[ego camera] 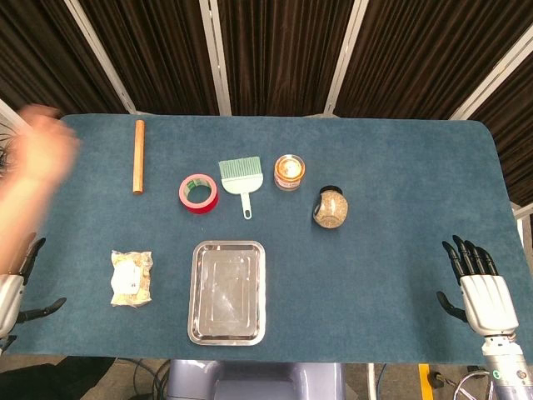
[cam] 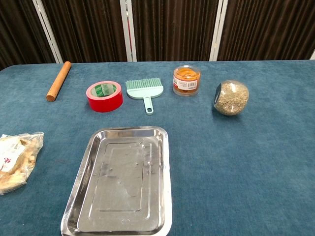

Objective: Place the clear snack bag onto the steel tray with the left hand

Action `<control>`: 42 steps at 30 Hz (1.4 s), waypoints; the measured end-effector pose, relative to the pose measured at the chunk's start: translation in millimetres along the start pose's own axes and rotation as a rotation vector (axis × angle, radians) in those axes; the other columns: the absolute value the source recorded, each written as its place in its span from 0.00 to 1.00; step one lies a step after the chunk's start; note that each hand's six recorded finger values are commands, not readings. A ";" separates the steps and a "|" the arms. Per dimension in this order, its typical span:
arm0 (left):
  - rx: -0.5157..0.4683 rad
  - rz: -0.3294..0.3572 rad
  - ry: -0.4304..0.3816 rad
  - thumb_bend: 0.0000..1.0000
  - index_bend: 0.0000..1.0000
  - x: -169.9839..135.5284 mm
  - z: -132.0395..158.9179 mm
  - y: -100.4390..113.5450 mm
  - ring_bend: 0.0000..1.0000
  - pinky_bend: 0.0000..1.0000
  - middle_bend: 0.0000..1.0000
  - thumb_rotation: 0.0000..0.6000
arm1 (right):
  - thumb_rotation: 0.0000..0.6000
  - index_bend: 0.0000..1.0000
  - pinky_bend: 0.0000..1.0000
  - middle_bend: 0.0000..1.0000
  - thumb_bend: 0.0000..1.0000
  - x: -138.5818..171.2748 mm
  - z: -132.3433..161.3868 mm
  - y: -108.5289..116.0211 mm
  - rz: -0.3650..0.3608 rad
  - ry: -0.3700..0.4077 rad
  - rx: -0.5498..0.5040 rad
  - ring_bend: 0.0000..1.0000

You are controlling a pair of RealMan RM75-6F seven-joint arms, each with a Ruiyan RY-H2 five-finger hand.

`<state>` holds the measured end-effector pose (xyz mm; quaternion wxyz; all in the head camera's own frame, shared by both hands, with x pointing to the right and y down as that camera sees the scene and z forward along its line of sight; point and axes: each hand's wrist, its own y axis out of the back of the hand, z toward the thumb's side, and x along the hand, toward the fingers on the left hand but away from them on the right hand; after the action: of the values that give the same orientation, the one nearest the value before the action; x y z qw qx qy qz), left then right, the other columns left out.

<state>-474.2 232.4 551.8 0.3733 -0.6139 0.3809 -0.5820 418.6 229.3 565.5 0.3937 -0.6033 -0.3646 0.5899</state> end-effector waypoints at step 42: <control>0.169 -0.245 -0.104 0.35 0.60 84.8 108.7 -99.1 0.59 0.67 0.66 1.00 | 1.00 0.00 0.10 0.00 0.30 0.7 -1.3 3.1 -0.009 -0.002 -0.018 0.00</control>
<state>-359.5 200.2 672.9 0.3690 -0.6514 0.2329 -0.6207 419.8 228.6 562.4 0.3906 -0.6045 -0.3729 0.5856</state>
